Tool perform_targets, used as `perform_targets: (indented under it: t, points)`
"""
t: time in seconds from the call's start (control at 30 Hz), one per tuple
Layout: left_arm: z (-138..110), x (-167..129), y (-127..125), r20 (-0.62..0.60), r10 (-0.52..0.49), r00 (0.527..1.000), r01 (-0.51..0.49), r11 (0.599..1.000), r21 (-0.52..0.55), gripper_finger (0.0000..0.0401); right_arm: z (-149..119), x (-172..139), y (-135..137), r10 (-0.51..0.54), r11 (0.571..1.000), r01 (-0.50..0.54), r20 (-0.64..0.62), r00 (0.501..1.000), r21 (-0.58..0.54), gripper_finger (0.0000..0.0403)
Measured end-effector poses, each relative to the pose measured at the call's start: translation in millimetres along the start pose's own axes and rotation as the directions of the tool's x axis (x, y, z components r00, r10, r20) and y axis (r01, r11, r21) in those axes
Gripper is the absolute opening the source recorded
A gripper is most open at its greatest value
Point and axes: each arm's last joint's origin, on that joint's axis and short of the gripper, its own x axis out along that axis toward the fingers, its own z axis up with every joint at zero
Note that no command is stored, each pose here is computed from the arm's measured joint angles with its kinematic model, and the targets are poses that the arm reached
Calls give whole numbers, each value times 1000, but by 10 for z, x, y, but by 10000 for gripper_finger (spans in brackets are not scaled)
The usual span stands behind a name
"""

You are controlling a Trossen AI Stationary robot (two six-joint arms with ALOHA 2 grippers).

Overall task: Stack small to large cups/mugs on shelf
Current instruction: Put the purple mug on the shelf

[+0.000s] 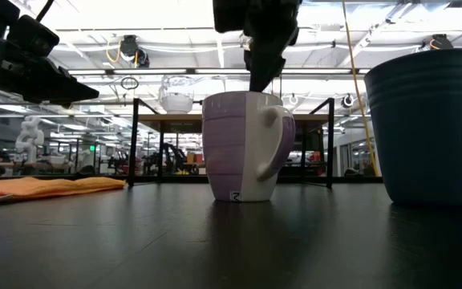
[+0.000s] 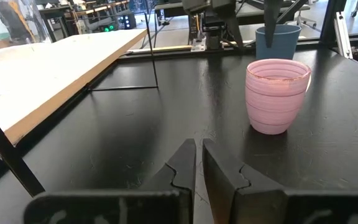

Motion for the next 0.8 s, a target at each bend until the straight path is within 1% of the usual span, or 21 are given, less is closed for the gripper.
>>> perform_targets:
  t: [0.1,0.4,0.8]
  points:
    - [0,0,0,0,1,1000,-1,1000,0,33,11,45,-2,14,1000,-14,-5,1000,14,165]
    - [0,0,0,0,0,1000,0,1000,0,33,16,233,-44,5,1000,-3,-62,998,30,165]
    - [0,0,0,0,0,1000,0,1000,0,33,41,234,-83,6,999,-4,-42,999,34,165]
